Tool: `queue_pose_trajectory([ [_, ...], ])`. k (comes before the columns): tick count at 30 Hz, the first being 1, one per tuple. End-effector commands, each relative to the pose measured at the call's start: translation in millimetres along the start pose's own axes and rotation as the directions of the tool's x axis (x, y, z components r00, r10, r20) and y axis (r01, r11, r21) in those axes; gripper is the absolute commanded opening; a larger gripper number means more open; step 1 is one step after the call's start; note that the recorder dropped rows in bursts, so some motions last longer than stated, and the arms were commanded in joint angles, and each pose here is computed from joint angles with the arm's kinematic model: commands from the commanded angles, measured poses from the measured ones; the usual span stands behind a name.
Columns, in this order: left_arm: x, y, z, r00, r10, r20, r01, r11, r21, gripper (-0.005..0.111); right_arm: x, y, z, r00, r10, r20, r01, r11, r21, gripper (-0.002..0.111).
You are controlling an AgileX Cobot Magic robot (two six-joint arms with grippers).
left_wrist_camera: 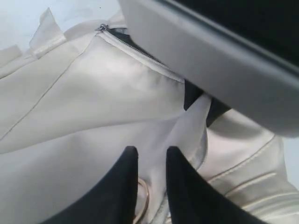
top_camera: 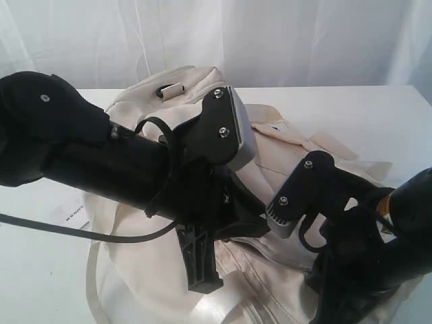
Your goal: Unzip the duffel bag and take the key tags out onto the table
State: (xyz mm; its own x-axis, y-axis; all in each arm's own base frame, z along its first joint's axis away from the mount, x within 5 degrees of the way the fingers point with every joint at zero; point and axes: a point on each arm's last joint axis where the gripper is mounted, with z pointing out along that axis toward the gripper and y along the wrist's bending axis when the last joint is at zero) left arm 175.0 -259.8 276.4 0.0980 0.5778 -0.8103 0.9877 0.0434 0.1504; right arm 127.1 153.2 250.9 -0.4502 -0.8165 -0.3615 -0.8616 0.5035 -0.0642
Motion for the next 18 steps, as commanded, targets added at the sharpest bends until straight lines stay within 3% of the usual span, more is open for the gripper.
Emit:
queue_pose_trajectory([
  [1, 0, -2.2, -1, 1.0, -0.014, 0.005, 0.014, 1.0, 0.006, 0.028, 4, 0, 0, 1.0, 0.006, -0.014, -0.006, 1.0, -0.002, 0.018],
  [3, 0, 3.6, -3, 0.999, -0.045, 0.004, 0.045, 0.997, -0.065, 0.028, 4, 0, 0, 1.0, 0.006, -0.014, -0.006, 1.0, -0.002, 0.018],
  [4, -1, 8.3, -4, 0.993, -0.12, 0.02, 0.121, 0.986, -0.117, 0.035, 4, 0, 0, 1.0, 0.006, -0.014, -0.006, 1.0, -0.002, 0.018],
  [5, 0, 9.7, -4, 0.994, -0.11, 0.013, 0.111, 0.985, -0.134, 0.048, 4, 0, 0, 1.0, 0.006, -0.014, -0.006, 1.0, -0.002, 0.018],
  [8, 1, 5.8, -3, 0.995, -0.096, -0.007, 0.095, 0.991, -0.09, 0.066, 4, 0, 0, 1.0, 0.006, -0.014, -0.006, 1.0, -0.002, 0.018],
  [10, 4, 3.4, -1, 0.995, -0.1, -0.031, 0.098, 0.993, -0.06, 0.067, 4, 0, 0, 1.0, 0.006, -0.014, -0.006, 1.0, -0.002, 0.018],
  [14, 21, 6.9, 5, 0.967, -0.183, -0.178, 0.167, 0.981, -0.102, 0.067, 4, 0, 0, 1.0, 0.006, -0.014, -0.006, 1.0, -0.002, 0.018],
  [18, 32, 6.9, 14, 0.942, -0.236, -0.237, 0.22, 0.971, -0.092, 0.067, 4, 0, 0, 1.0, 0.006, -0.014, -0.006, 1.0, -0.002, 0.018],
])
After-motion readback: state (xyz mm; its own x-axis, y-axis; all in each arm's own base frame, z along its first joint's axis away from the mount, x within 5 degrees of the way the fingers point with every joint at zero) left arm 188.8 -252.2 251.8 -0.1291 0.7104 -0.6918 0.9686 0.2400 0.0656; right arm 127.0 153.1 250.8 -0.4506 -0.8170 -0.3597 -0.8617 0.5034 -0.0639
